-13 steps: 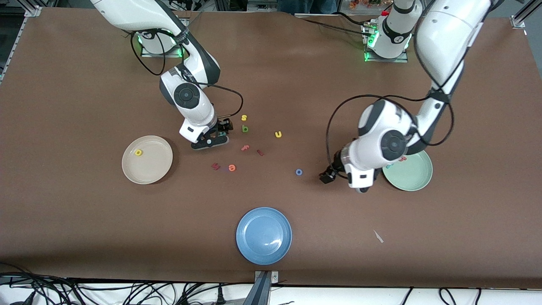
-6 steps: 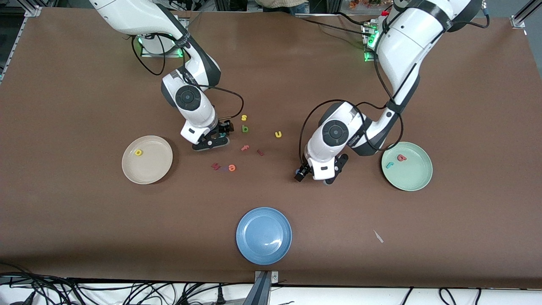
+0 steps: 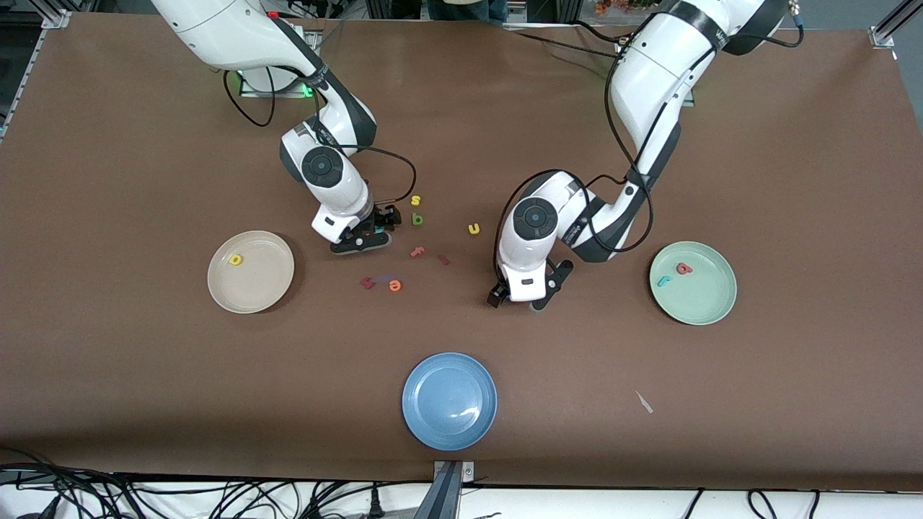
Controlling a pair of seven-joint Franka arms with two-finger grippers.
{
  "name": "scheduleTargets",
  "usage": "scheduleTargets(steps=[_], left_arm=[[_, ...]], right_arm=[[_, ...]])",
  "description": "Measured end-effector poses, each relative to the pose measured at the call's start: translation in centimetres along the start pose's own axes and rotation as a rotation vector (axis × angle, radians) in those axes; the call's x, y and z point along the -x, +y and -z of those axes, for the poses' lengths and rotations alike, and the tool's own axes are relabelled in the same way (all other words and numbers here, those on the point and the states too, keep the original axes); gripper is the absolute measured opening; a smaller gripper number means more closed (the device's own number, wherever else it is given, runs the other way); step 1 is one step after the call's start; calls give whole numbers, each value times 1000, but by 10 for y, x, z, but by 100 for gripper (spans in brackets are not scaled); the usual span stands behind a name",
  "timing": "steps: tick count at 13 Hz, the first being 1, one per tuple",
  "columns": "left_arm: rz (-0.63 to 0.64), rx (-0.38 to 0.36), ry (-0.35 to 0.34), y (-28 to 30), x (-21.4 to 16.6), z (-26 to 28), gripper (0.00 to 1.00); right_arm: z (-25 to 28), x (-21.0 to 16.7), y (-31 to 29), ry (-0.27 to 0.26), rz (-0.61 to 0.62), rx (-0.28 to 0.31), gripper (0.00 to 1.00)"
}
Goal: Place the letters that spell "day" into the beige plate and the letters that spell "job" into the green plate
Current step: 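Reach the cyan y with the right gripper while the left gripper reaches blue o, then carry the cyan y to the beige plate while the left gripper carries blue o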
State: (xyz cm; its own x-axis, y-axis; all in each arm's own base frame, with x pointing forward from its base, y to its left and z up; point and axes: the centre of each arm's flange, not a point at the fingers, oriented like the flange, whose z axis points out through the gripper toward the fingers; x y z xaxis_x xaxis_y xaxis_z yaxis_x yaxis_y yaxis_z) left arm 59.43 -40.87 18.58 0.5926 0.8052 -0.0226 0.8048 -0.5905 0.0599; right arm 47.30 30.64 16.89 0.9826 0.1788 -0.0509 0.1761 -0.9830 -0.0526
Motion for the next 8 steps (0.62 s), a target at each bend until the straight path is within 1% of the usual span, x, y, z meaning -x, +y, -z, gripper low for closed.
scheduleTargets(steps=[2, 3, 4, 5, 6, 7, 8], left_arm=[[6, 3, 0, 3, -3, -4, 92], [7, 2, 1, 4, -4, -6, 82], [8, 2, 1, 4, -4, -6, 78], [8, 2, 1, 4, -4, -6, 78], [7, 1, 1, 4, -4, -7, 76], [7, -1, 1, 3, -4, -8, 74], [7, -4, 1, 3, -4, -10, 74]], right_arm=[[-3, 4, -2, 1, -12, 11, 93], [-3, 5, -5, 5, -11, 17, 93], [-3, 6, -6, 7, -13, 20, 89], [-3, 6, -7, 8, -12, 21, 89], [-2, 7, -8, 11, -9, 24, 84], [-2, 7, -9, 14, -6, 26, 84], [-1, 7, -11, 17, -1, 29, 76]])
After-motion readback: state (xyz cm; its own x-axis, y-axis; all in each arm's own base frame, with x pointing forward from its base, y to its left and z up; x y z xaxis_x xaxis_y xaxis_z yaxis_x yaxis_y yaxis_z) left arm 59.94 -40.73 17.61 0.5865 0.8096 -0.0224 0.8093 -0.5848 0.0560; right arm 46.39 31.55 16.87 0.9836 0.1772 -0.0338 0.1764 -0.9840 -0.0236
